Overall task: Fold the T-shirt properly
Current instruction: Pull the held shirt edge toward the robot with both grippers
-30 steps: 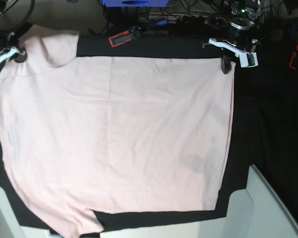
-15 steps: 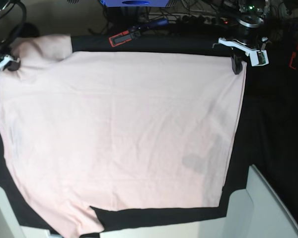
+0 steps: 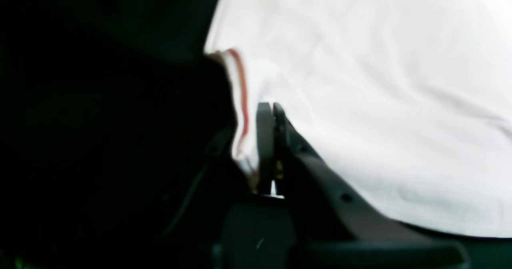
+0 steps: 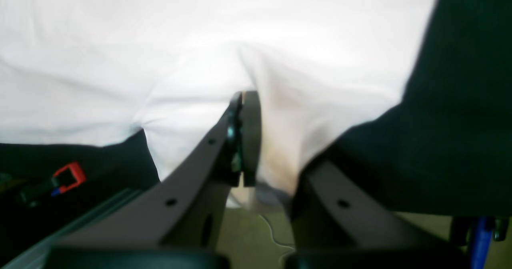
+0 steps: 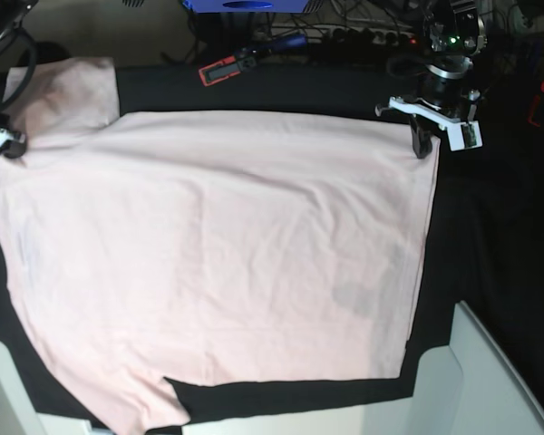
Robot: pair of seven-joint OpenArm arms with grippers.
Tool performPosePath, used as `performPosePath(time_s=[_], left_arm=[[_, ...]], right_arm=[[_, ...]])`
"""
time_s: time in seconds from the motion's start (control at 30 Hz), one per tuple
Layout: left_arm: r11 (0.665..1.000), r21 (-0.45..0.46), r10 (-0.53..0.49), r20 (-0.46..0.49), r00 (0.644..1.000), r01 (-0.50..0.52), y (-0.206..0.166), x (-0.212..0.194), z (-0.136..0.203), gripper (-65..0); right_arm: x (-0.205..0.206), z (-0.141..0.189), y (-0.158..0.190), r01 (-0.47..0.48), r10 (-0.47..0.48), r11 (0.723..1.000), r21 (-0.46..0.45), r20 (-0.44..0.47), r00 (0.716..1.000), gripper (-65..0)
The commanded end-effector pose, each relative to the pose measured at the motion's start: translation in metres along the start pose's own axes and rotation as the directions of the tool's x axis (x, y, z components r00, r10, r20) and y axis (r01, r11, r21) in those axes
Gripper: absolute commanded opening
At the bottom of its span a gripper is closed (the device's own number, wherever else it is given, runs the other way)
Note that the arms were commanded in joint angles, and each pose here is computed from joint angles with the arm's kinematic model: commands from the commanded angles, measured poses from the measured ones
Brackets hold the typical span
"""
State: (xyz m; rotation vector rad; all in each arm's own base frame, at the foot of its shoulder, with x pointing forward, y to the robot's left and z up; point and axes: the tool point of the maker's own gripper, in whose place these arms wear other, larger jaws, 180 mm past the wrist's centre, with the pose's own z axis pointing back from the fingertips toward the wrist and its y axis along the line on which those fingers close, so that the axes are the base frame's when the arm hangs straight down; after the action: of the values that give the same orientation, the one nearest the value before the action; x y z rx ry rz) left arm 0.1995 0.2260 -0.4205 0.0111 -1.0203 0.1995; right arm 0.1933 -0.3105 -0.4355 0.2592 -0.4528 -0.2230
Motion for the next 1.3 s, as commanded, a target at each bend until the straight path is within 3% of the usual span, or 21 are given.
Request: performPosePath(time_s=[0.0,0.13,0.3,0.47,0.7,1.0,1.27], left_arm=[[1.000,-0.004,-0.007,0.050,0.999,0.007,0.000,0.016,-0.001,-65.0],[1.000,-0.011,-0.003,0.077,0.997,0.004,-0.004,0.027,-0.009,-65.0],[1.000,-0.012,0.008,0.040,0.999,-0.008,-0.007,0.029,-0.018,-65.0],[1.000,-0.023,0.000,0.105,0.995,0.002,-0.017,0.053,-0.006,-65.0],[0.999,-0.022,-0.039,0.113,0.993,0.041,-0.019,0.057,0.024,-65.0],[0.999,-0.015,-0.047,0.068,0.997,0.048,-0.014,0.040,0.036,-65.0],[0.997,-0.022,-0.072,0.111,0.991,0.075,-0.019,0.060,0.049,-65.0]], right_arm=[[0.019,0.007,-0.006,-0.007,0.007,1.000,-0.013,0.049,0.999,-65.0],[0.029,0.007,-0.008,-0.002,0.002,1.000,-0.013,0.064,0.998,-65.0],[0.042,0.003,-0.012,0.017,-0.017,1.000,0.001,0.071,0.997,-65.0],[0.040,-0.001,-0.013,0.034,-0.035,0.999,0.011,0.058,0.998,-65.0],[-0.003,0.000,-0.018,0.051,-0.051,0.999,-0.001,-0.063,0.997,-65.0],[-0.028,0.016,-0.012,-0.004,0.000,0.999,-0.042,-0.098,0.995,-65.0],[-0.017,0.029,-0.010,-0.063,0.058,0.995,-0.077,-0.068,0.996,-65.0]])
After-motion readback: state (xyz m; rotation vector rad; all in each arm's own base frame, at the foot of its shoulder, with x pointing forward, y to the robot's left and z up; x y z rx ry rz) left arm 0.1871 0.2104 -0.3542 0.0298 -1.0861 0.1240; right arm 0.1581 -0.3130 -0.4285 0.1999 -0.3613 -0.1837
